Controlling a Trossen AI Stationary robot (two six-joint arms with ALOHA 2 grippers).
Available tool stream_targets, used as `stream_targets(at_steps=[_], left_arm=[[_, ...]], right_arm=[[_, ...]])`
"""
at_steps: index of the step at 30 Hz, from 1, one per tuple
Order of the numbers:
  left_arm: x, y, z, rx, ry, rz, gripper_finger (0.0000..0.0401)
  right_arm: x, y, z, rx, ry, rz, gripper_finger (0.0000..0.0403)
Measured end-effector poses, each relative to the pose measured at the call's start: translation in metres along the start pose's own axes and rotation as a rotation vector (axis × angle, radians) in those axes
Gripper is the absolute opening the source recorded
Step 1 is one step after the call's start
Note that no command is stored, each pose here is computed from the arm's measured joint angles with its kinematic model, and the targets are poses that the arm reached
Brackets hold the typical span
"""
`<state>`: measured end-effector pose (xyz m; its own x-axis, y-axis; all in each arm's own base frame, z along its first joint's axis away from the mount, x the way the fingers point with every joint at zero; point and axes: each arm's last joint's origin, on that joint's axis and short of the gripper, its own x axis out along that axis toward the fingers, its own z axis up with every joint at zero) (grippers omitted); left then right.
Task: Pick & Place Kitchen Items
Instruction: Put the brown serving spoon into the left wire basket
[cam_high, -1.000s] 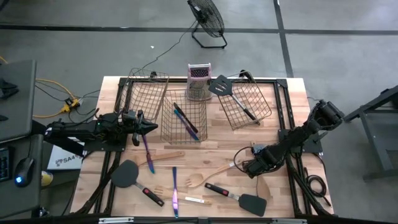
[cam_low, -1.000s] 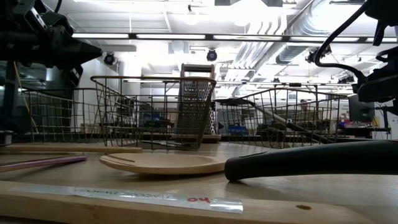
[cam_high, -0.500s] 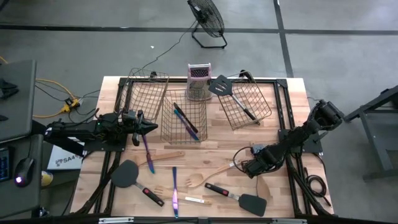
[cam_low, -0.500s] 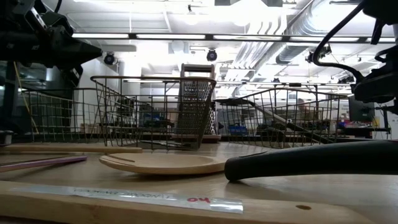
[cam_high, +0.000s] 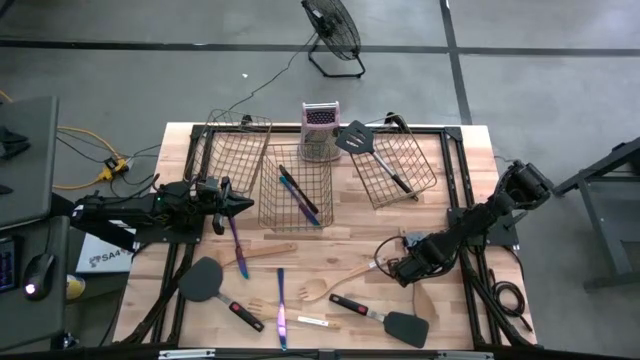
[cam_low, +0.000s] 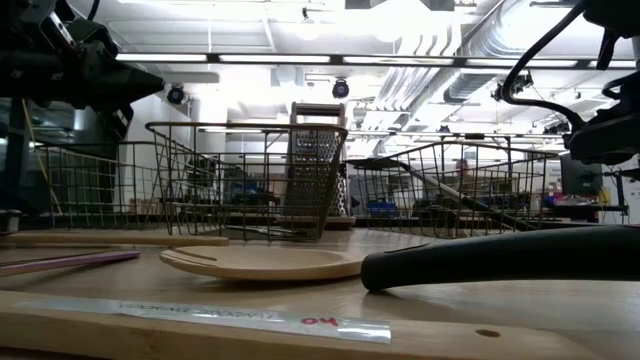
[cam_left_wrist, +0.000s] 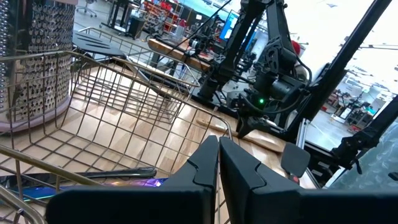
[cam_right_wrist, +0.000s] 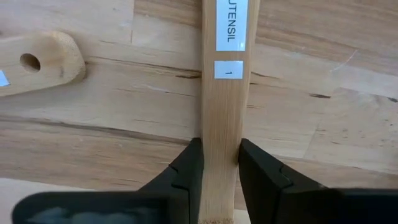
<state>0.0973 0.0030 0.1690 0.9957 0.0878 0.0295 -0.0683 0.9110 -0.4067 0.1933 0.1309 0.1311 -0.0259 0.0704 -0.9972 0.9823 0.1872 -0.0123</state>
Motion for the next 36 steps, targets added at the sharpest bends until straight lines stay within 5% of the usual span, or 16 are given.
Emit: stream_targets(at_steps=[15, 36], left_arm=[[0.0, 0.0, 0.0, 0.0, 0.0, 0.0, 0.0015], [0.0, 0.0, 0.0, 0.0, 0.0, 0.0, 0.0015]], right_arm=[[-0.021, -0.009, -0.002, -0.085, -0.019, 0.089, 0.0078], [-0.087, -0.036, 0.001, -0.299, -0.181, 0.48, 0.0077]])
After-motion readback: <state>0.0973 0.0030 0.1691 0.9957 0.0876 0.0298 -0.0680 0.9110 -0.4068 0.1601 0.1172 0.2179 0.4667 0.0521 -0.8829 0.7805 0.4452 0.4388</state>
